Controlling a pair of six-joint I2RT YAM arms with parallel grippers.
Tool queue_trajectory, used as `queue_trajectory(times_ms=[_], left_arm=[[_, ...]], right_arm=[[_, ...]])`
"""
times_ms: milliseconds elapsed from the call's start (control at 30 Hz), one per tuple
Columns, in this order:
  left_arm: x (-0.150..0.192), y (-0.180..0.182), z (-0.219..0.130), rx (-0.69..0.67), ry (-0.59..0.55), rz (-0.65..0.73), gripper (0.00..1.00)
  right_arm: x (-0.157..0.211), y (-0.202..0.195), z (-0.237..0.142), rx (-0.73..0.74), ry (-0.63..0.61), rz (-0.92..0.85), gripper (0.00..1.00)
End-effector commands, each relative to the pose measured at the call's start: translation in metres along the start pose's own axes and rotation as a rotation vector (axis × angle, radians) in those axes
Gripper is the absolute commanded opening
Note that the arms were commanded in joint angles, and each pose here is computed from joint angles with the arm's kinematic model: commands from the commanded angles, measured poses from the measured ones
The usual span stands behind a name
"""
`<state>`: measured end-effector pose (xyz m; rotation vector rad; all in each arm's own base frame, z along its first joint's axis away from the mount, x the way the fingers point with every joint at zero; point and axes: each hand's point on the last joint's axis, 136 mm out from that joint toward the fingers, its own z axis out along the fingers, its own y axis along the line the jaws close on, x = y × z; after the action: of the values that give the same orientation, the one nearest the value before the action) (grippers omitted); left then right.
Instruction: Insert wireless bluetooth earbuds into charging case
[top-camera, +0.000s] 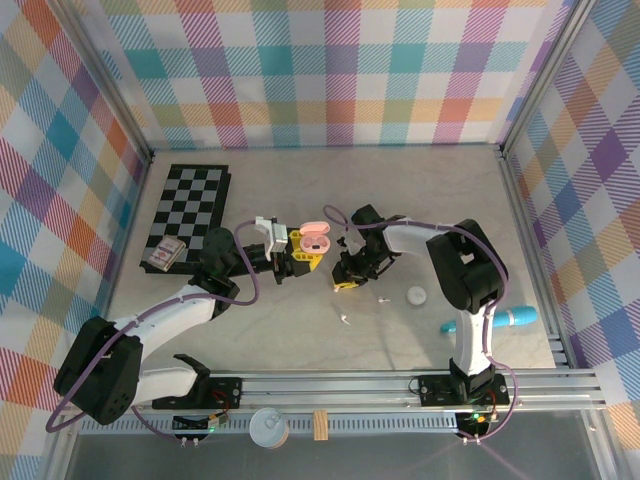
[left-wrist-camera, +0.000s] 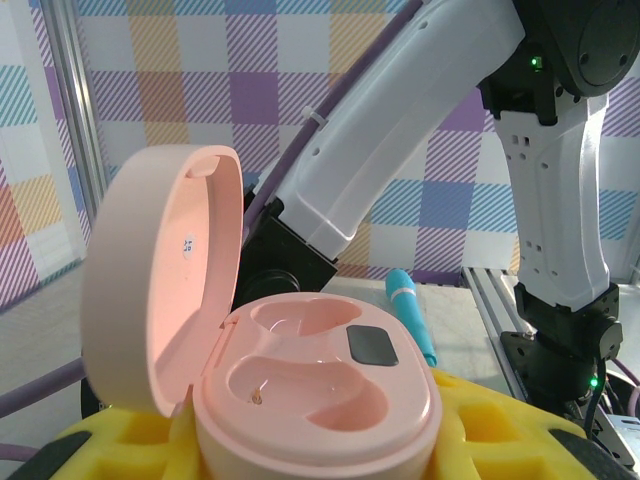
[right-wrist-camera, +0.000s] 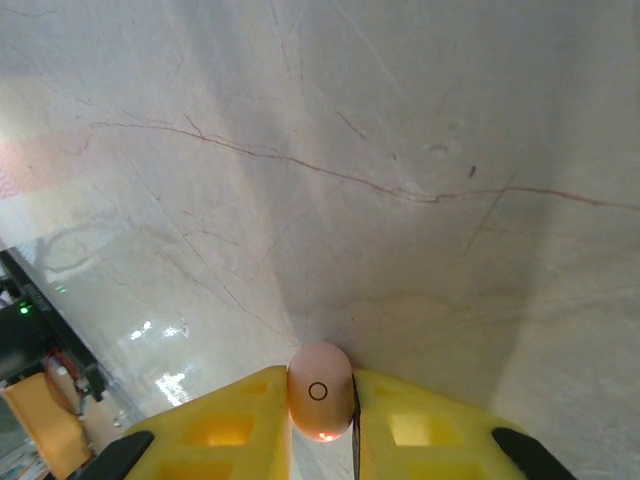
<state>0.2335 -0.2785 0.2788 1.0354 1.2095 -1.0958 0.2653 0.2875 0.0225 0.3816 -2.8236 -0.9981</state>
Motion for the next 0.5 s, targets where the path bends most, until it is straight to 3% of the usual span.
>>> queue_trajectory(times_ms=[0,233,467], left_arm=[[-0.007,0.0,-0.003,-0.006,-0.016,0.045,0.27],[0.008,0.007,-0.006,-0.061,0.026,0.046,0.27],[0.029,0.033,-0.011,-0.215,0.071,0.101,0.27]], right_arm=[[-0.002,0.004,-0.018,0.066,-0.059,0.003,0.2],[0.002,-0.01,-0.055,0.247,-0.169,0.077,0.2],[0.003,-0.016,-0.076,0.309,-0.265,0.184,0.19]])
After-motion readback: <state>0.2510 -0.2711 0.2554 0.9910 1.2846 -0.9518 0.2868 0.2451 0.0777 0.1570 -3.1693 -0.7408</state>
